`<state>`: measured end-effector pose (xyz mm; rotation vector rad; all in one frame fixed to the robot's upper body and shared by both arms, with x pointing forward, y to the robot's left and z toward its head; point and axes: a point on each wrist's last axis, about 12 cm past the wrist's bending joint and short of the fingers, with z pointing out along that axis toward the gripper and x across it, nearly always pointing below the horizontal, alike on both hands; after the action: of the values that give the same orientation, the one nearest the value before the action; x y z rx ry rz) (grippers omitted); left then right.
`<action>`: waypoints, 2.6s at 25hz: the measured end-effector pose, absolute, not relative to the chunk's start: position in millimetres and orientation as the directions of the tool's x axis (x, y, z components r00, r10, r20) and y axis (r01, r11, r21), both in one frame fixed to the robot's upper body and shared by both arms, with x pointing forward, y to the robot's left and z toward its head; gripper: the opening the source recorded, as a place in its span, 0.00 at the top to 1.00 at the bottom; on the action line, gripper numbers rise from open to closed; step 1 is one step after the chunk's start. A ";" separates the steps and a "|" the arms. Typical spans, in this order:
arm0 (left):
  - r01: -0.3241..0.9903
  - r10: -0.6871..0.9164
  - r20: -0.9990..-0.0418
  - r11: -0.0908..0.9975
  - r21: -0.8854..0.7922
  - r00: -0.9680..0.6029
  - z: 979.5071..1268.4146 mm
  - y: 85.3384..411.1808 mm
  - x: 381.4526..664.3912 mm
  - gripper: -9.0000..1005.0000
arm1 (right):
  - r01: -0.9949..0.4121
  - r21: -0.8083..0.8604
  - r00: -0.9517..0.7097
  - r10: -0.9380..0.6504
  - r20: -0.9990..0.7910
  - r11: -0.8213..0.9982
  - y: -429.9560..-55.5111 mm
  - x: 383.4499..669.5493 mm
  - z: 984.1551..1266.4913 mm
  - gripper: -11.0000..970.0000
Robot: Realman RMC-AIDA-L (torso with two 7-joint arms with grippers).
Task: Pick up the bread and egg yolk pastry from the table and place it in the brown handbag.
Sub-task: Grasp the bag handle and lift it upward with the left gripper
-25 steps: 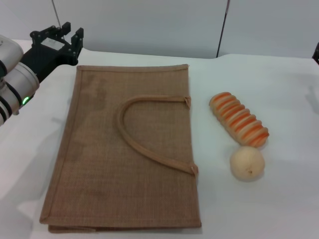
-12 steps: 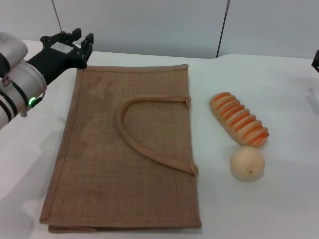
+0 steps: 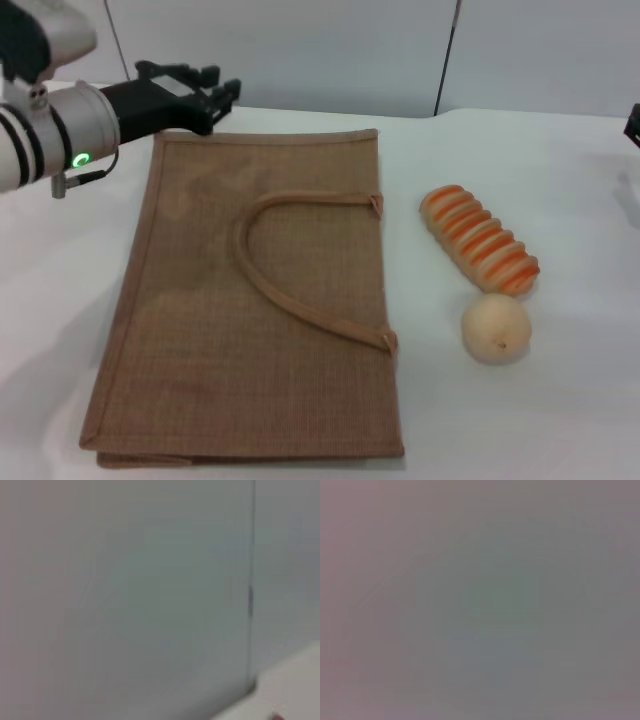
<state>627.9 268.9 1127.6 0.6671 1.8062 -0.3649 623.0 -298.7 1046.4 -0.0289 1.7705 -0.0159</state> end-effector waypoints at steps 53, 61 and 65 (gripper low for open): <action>0.626 0.475 -0.500 0.758 -0.186 -0.724 1132.5 244.9 654.9 0.69 | -0.053 -0.024 -0.184 -0.033 -0.982 0.998 -279.8 639.1 1058.5 0.09; 0.616 0.489 -0.477 0.773 -0.151 -0.731 1127.0 241.6 656.4 0.68 | -0.070 -0.032 -0.184 -0.045 -0.982 0.997 -276.8 639.7 1058.7 0.09; 0.617 0.496 -0.479 0.777 -0.127 -0.724 1126.2 239.1 658.4 0.68 | -0.084 -0.026 -0.186 -0.042 -0.982 0.996 -274.2 640.0 1058.8 0.09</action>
<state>658.4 239.1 1126.2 0.8411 2.5451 -0.3894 640.0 -274.2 1058.8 -0.0936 1.7581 0.0382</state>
